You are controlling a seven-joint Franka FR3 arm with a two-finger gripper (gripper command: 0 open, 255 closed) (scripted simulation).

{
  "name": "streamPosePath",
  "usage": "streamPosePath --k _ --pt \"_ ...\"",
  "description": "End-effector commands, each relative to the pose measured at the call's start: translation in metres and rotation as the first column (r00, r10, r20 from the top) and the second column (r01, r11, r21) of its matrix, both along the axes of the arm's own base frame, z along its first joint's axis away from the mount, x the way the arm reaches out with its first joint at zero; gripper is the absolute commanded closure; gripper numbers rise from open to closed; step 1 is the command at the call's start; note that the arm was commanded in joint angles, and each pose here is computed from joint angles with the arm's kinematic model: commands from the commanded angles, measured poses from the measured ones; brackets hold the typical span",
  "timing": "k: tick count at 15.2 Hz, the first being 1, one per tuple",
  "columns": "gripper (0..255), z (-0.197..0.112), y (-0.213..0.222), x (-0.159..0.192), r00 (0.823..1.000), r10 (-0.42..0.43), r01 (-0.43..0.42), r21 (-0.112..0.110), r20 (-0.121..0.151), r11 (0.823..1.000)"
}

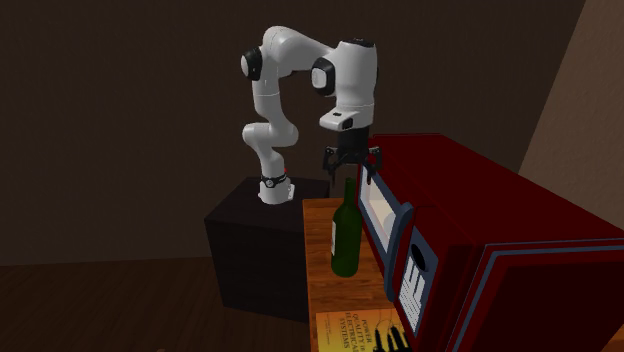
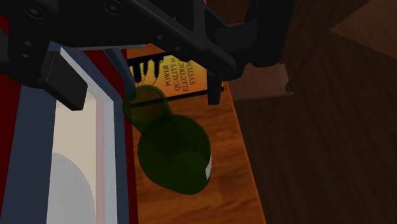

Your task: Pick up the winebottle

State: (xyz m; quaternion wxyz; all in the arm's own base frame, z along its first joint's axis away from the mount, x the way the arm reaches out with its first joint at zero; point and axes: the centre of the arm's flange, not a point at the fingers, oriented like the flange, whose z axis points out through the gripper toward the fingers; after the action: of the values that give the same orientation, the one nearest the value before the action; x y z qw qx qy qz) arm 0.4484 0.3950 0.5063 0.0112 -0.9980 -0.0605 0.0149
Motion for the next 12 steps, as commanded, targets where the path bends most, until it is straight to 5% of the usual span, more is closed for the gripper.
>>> streamPosePath --k 1,4,5,12 --pt "0 -0.0109 0.0 0.0009 1.0 0.0 0.0 0.0 0.0 1.0" --pt "0 -0.0192 0.0 0.0009 1.0 0.0 0.0 0.0 0.0 1.0" --pt "255 -0.0188 0.0003 0.0005 1.0 0.0 0.0 0.0 0.0 1.0" --pt "255 -0.0187 -0.0002 0.0006 1.0 0.0 0.0 0.001 0.0 1.0"
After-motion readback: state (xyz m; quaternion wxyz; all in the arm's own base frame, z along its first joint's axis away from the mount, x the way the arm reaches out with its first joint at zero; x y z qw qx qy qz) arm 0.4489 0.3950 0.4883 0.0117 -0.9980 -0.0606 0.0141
